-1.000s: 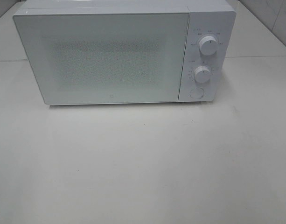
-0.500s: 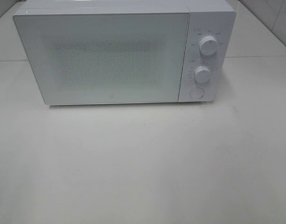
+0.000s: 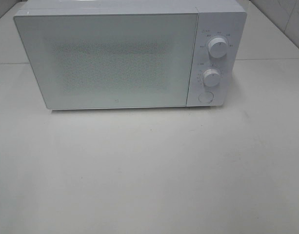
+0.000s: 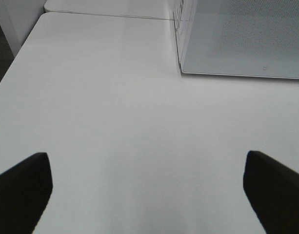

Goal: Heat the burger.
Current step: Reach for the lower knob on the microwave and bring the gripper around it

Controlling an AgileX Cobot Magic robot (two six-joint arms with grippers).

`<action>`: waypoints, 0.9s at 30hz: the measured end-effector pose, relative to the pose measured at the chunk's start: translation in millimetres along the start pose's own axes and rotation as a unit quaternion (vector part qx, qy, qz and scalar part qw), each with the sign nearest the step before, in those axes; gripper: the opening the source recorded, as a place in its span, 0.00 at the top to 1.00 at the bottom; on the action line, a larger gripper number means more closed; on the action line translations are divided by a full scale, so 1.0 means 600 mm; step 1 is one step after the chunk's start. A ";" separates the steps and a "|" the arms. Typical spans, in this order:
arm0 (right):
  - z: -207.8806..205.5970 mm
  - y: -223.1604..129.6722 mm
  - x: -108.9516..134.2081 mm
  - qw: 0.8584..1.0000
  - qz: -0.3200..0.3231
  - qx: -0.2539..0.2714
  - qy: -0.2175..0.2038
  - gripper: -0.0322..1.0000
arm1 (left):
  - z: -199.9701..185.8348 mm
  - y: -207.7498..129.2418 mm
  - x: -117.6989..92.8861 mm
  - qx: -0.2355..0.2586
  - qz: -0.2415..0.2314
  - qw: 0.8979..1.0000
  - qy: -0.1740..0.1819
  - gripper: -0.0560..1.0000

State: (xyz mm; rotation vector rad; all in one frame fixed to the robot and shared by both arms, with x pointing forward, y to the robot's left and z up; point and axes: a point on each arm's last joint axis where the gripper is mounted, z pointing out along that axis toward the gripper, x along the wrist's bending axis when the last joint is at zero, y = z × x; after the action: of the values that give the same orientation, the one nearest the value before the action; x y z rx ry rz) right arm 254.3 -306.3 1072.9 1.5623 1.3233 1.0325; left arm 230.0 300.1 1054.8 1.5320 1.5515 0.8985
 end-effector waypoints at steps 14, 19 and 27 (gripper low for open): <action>0.091 0.040 0.018 0.996 -0.019 -0.080 0.027 0.23 | 0.000 0.000 0.000 0.000 0.000 1.000 0.000 0.01; 0.129 0.058 0.027 0.994 -0.022 -0.096 0.037 0.23 | 0.000 0.000 0.000 0.000 0.000 1.000 0.000 0.01; 0.210 0.049 0.038 0.995 -0.026 -0.083 0.053 0.23 | 0.000 0.000 0.000 0.000 0.000 1.000 0.000 0.01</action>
State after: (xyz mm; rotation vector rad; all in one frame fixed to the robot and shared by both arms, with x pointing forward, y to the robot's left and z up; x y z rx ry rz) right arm 384.7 -297.1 1061.5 1.3598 1.3064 1.1759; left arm 230.0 300.1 1054.9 1.5313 1.5508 0.8991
